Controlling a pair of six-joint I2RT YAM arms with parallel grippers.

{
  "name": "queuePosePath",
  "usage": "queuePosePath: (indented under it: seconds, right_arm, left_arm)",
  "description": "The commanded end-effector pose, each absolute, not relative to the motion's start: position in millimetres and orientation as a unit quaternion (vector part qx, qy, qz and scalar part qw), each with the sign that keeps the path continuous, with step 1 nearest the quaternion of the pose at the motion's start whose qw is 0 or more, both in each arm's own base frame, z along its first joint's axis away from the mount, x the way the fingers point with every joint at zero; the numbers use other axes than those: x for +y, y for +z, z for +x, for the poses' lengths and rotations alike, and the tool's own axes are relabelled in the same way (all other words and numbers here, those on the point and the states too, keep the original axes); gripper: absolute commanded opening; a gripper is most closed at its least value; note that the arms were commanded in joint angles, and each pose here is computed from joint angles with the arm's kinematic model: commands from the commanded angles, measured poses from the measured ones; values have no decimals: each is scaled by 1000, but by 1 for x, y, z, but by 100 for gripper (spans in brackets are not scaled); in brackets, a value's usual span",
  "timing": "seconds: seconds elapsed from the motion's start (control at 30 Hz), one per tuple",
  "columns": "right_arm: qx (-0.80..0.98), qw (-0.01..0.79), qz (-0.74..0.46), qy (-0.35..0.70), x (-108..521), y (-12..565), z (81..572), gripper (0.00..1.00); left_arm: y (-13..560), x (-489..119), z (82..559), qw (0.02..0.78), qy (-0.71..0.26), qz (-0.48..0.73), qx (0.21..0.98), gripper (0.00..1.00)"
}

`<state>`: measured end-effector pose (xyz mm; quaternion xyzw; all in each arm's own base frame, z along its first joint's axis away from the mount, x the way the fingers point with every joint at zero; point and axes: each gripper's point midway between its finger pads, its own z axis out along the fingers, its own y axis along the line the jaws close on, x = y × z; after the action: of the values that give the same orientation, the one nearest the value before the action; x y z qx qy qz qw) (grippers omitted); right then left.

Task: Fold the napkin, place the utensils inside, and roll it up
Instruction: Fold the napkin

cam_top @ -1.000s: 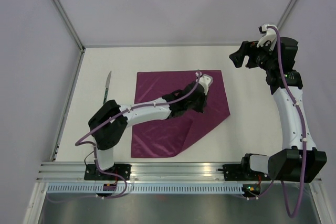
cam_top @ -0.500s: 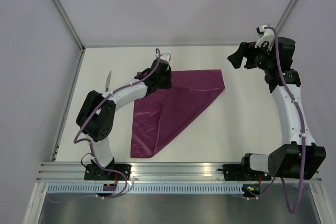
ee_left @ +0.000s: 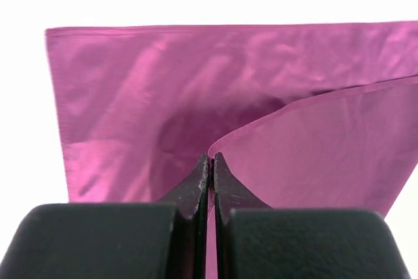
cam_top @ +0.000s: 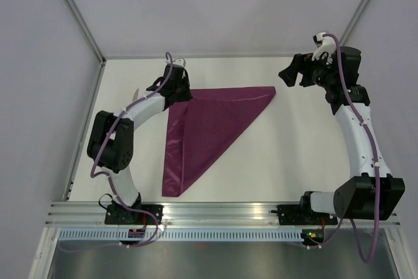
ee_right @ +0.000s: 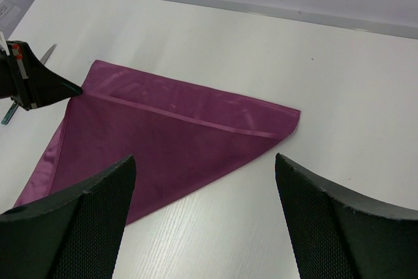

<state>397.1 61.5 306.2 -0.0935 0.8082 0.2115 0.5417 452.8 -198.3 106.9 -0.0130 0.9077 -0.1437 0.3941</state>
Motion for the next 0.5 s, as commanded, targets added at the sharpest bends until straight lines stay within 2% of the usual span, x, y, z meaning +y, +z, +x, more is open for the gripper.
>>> queuePosePath:
  seconds: [0.0, 0.47]
  right_arm:
    - [810, 533, -95, 224, 68, 304, 396, 91]
    - [813, 529, -103, 221, 72, 299, 397, 91]
  left_arm:
    - [121, -195, 466, 401, -166, -35, 900, 2]
    - [122, -169, 500, 391, -163, -52, 905, 2]
